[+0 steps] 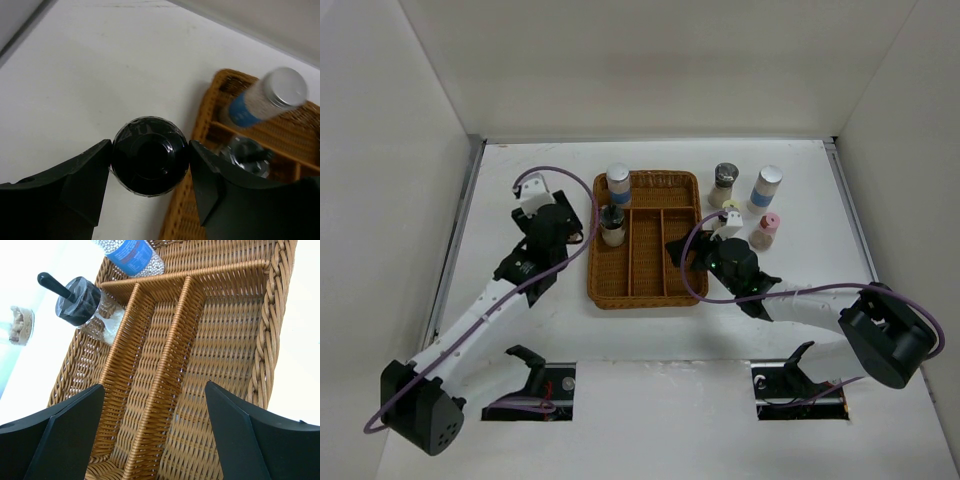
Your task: Organize the condiment bottles
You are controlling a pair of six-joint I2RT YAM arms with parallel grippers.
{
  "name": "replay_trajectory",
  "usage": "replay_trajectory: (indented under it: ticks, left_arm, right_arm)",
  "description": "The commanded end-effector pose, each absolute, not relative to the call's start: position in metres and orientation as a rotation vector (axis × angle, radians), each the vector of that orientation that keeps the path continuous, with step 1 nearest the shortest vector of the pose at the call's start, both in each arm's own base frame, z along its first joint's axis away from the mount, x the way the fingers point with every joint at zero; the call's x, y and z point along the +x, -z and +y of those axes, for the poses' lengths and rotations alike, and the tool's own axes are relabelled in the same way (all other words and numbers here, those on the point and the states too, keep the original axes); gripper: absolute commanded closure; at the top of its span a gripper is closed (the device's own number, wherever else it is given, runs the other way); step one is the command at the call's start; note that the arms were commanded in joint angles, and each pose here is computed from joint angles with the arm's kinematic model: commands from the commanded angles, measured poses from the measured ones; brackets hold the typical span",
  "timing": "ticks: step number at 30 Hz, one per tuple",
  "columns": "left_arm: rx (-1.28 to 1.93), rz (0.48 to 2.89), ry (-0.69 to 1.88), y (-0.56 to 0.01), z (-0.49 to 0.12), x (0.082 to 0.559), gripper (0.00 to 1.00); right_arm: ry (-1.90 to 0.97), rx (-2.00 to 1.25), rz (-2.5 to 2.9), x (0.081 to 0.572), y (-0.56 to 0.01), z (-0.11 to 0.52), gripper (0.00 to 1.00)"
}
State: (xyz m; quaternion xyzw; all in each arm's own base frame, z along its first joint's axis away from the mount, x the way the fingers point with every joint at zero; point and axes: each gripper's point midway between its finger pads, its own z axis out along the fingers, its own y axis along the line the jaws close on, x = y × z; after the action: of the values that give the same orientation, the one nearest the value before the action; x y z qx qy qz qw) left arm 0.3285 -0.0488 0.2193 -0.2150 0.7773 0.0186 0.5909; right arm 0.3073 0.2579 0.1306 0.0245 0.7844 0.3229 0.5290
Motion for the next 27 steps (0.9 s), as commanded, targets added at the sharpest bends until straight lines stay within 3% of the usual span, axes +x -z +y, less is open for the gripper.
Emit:
replay_trajectory:
  ticks: [1,9,21,24,27]
  left_arm:
    - [-0.421,1.811,0.059,-0.238,-0.082,0.316,0.58]
    - [-0.273,1.85,0.229,-0.224,-0.16,0.302,0.58]
    - [-0.092,2.009,0.167,-0.139,-0.19,0.307,0.57]
    - [-0.084,2.018,0.16,-0.134,-0.19,0.306,0.52]
    - [-0.1,2.025,0.155,-0.129,-0.184,0.304,0.36]
  right_arm:
    - [-0.817,0.07,1.788,0.316,-0.161,0.264,0.12]
    - [-0.811,0.067,1.785,0.317,-0.16,0.264,0.12]
    - [-0.805,0.068,1.784,0.317,-0.162,0.263,0.12]
    - [-0.799,0.068,1.792,0.318,-0.158,0.264,0.12]
    - [-0.798,0.062,1.783,0.317,-0.162,0.263,0.12]
